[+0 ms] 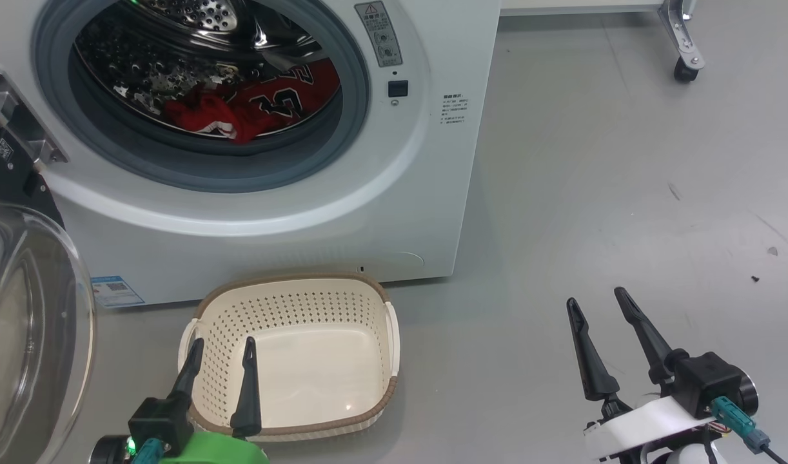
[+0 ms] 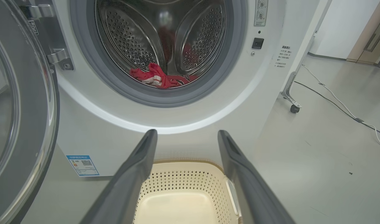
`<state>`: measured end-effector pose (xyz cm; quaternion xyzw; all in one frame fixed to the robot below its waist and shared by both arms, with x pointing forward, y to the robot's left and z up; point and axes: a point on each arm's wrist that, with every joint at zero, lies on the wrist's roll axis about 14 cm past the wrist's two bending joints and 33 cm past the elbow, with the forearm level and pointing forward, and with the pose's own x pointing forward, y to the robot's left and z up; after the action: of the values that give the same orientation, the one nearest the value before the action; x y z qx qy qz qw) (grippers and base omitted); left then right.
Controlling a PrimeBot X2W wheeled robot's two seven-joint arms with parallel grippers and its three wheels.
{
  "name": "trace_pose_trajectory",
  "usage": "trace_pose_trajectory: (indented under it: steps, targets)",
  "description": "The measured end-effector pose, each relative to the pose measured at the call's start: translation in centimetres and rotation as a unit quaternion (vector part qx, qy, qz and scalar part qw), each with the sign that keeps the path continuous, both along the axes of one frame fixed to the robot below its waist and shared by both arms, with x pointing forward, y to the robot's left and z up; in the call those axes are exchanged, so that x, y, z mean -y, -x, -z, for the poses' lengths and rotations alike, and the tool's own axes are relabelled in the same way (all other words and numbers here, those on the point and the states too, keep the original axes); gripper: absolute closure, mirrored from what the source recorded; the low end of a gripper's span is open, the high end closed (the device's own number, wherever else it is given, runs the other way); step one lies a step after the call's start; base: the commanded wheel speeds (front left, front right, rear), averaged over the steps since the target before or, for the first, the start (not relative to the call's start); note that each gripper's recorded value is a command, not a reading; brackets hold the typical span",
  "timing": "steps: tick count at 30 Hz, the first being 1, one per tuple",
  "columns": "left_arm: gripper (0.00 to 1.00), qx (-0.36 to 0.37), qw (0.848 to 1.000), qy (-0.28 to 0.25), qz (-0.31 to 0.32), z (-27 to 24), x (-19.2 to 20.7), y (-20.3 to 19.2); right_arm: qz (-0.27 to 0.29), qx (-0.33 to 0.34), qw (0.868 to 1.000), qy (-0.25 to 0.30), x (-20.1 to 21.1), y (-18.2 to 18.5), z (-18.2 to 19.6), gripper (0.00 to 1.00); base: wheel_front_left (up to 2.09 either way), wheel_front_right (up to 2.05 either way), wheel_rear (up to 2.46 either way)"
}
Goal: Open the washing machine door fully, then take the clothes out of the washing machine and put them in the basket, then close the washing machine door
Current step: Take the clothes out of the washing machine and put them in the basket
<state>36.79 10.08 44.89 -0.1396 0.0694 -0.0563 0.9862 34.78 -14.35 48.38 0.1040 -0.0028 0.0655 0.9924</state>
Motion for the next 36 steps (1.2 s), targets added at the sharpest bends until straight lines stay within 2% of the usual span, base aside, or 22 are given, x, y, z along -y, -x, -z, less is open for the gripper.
trace_pose_trajectory:
  steps: [5, 15, 27, 36]
  targets:
    - [0.00, -0.005, 1.000, 0.005, 0.012, 0.4, 0.9, -0.7, 0.000, 0.000, 1.000, -0.001, 0.0, -0.6, 0.0, 0.00, 0.00, 0.00, 0.00]
    - [0.00, -0.004, 0.999, 0.011, 0.030, 1.1, 2.4, -5.3, 0.000, -0.005, 1.000, 0.001, 0.1, -3.1, 0.7, 0.00, 0.00, 0.00, 0.00]
    - [0.00, -0.018, 0.999, 0.013, 0.049, 2.9, 4.2, -13.2, -0.003, -0.026, 1.000, 0.003, 0.1, -6.2, 2.9, 0.00, 0.00, 0.00, 0.00]
    - [0.00, -0.058, 0.995, -0.009, 0.075, 5.9, 4.5, -19.6, -0.004, -0.033, 0.999, -0.011, 0.1, -8.6, 4.2, 0.00, 0.00, 0.00, 0.00]
